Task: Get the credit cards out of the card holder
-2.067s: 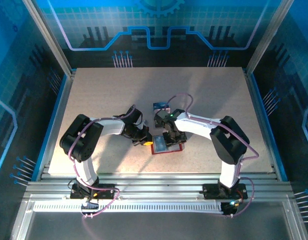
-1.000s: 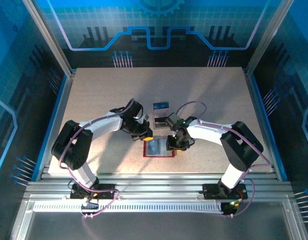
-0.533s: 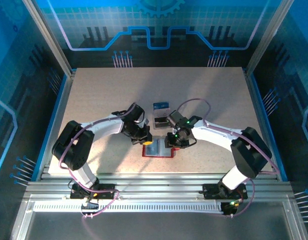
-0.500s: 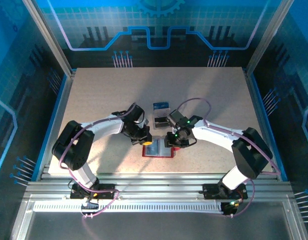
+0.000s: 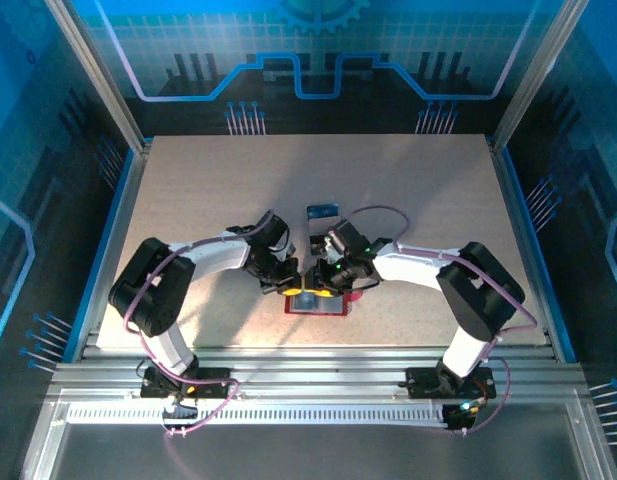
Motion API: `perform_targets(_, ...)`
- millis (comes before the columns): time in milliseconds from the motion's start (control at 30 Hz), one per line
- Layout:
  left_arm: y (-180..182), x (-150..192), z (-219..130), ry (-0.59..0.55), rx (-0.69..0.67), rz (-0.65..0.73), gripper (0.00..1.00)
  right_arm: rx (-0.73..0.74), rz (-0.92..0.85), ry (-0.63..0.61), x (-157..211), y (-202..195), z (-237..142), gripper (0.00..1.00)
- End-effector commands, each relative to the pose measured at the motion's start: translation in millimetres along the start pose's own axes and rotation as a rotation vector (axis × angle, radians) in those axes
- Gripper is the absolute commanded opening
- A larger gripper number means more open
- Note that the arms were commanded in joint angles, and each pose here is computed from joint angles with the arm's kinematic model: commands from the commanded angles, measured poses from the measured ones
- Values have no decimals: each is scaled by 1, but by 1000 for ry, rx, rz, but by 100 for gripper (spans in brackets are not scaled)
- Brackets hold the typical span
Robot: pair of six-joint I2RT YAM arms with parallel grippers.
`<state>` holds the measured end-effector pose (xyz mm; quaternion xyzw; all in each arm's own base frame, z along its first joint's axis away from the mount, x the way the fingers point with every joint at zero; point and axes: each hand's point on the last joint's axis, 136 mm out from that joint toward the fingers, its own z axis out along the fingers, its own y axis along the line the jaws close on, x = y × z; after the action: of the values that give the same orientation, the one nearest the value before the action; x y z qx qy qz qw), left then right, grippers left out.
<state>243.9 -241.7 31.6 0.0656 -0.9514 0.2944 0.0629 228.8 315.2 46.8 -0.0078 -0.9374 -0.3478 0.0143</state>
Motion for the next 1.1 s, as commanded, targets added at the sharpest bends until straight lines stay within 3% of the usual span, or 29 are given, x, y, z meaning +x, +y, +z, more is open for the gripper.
perform_targets(0,13,5,7,35,-24,-3,0,-46,14,16,1,5,5,35)
perform_targets(400,30,10,13,55,-64,-29,0,-18,5,26,2,-4,6,34)
perform_targets(733,32,12,12,51,-67,-32,0,29,-10,18,1,-13,7,20)
perform_targets(1067,31,9,11,44,-65,-30,0,61,-8,15,1,-21,10,18)
